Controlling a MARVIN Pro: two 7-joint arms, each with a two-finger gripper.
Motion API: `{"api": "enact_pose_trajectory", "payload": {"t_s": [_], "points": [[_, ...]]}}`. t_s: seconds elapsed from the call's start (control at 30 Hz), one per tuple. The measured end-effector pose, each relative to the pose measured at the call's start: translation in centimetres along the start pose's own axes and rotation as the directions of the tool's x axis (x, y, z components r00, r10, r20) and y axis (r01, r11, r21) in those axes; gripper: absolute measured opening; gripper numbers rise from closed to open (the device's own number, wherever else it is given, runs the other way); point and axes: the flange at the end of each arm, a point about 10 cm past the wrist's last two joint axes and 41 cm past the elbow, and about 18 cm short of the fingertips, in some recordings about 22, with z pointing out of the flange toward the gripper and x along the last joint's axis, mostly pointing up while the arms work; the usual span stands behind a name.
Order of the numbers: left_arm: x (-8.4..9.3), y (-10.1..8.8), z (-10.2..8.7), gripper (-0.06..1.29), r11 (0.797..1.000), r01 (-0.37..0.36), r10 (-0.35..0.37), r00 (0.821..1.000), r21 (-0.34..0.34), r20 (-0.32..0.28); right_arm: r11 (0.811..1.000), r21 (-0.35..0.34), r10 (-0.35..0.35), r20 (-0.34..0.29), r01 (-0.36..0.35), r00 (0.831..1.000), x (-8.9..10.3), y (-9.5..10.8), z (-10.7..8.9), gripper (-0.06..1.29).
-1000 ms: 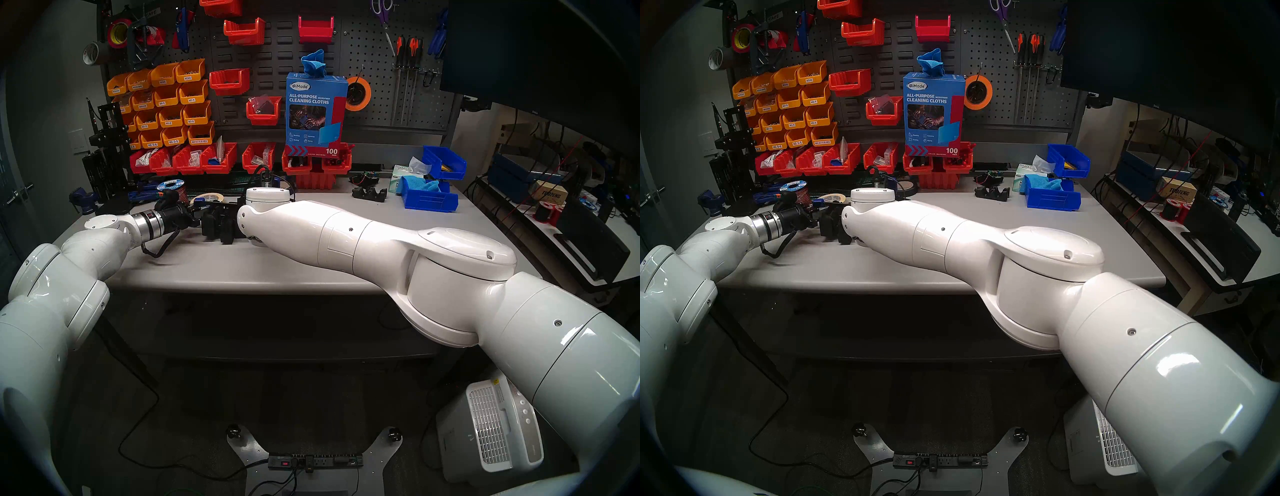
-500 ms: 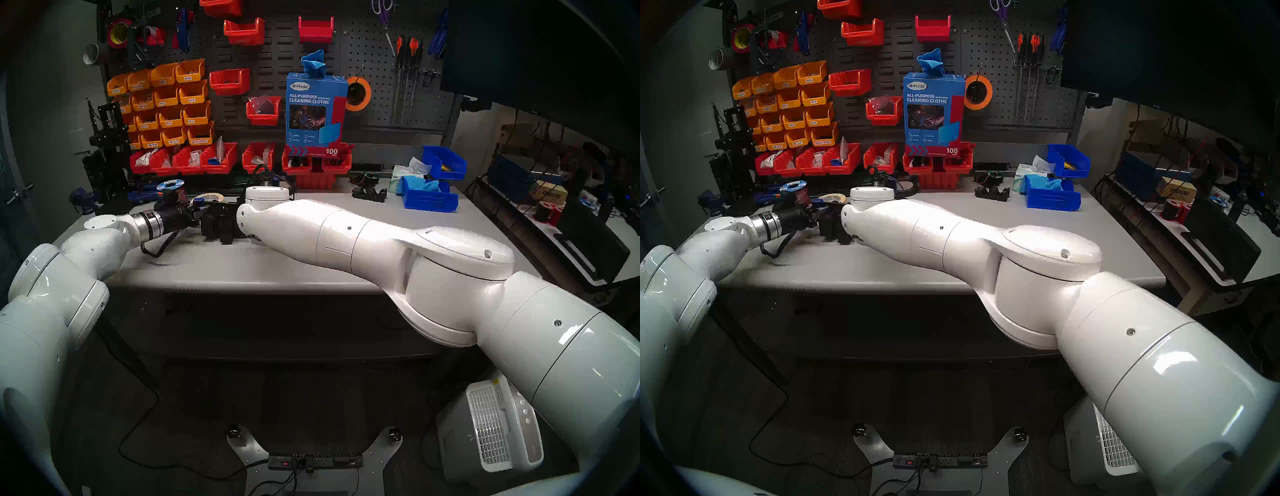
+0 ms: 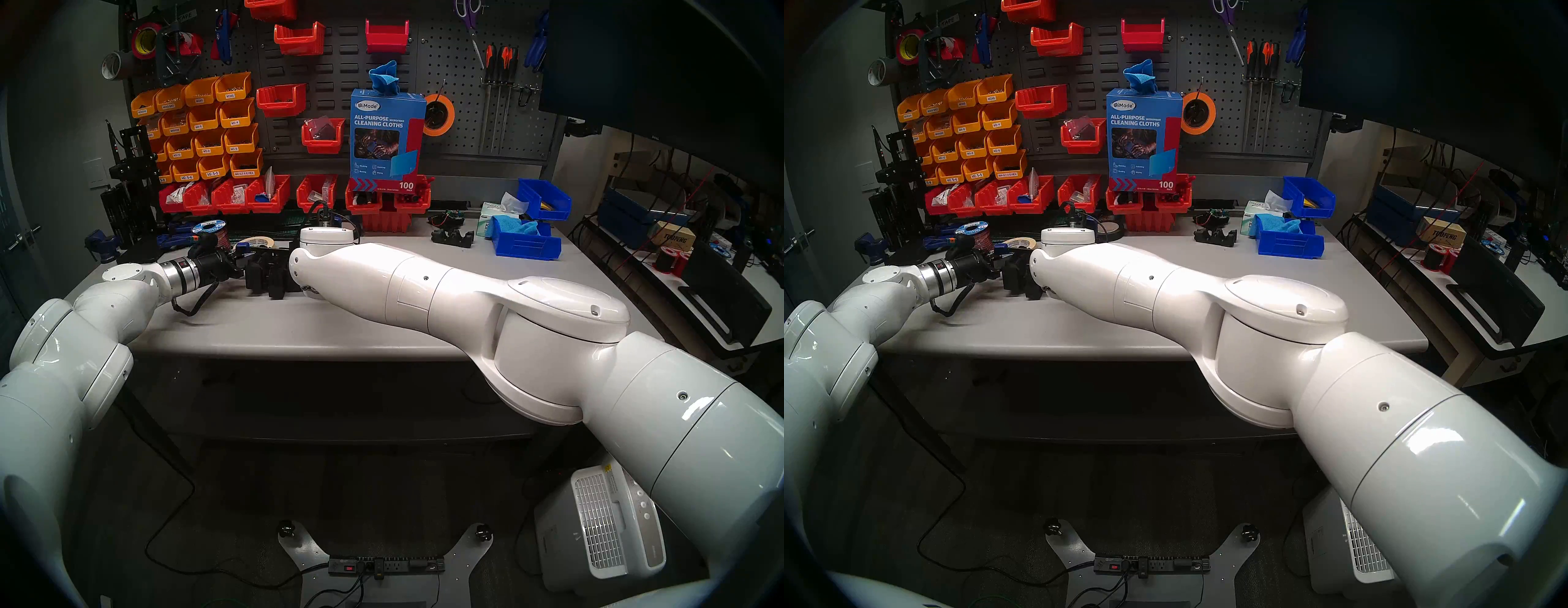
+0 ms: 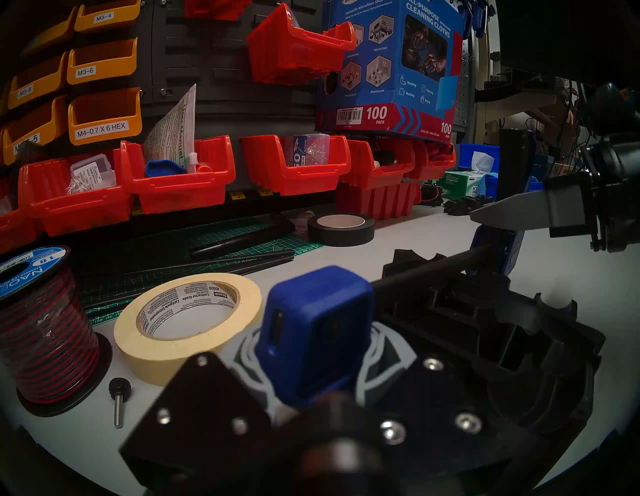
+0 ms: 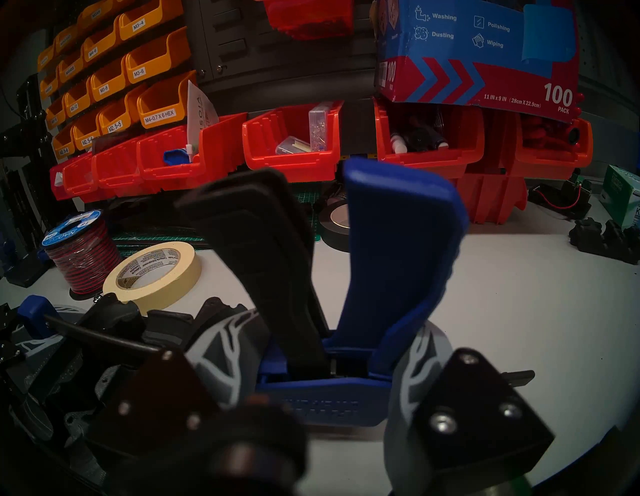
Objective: Clamp the two 3D printed pieces together with the clamp
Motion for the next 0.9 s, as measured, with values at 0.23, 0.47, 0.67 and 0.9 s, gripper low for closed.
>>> {"api": "enact_pose_trajectory", "payload": {"t_s": [0.23,0.47,0.67,0.9], "points": [[0.16,0.03,0.04,0.26,1.000,-0.003,0.003,1.000,-0.004,-0.005,1.000,0.003,-0.001,0.005,0.001,1.000,-0.05,-0.22,0.02,0.53],[0.18,0.03,0.01,0.26,1.000,-0.005,0.005,1.000,-0.007,-0.006,1.000,0.005,0.001,0.006,-0.001,1.000,-0.01,-0.27,0.09,0.76],[0.06,0.03,-0.05,0.26,1.000,-0.005,0.005,1.000,-0.007,-0.004,1.000,0.008,0.003,0.007,-0.004,1.000,0.08,-0.35,0.13,0.91],[-0.02,0.02,-0.11,0.26,1.000,-0.004,0.004,1.000,-0.006,-0.002,1.000,0.011,0.004,0.008,-0.004,1.000,0.25,-0.41,0.17,0.97]]}}
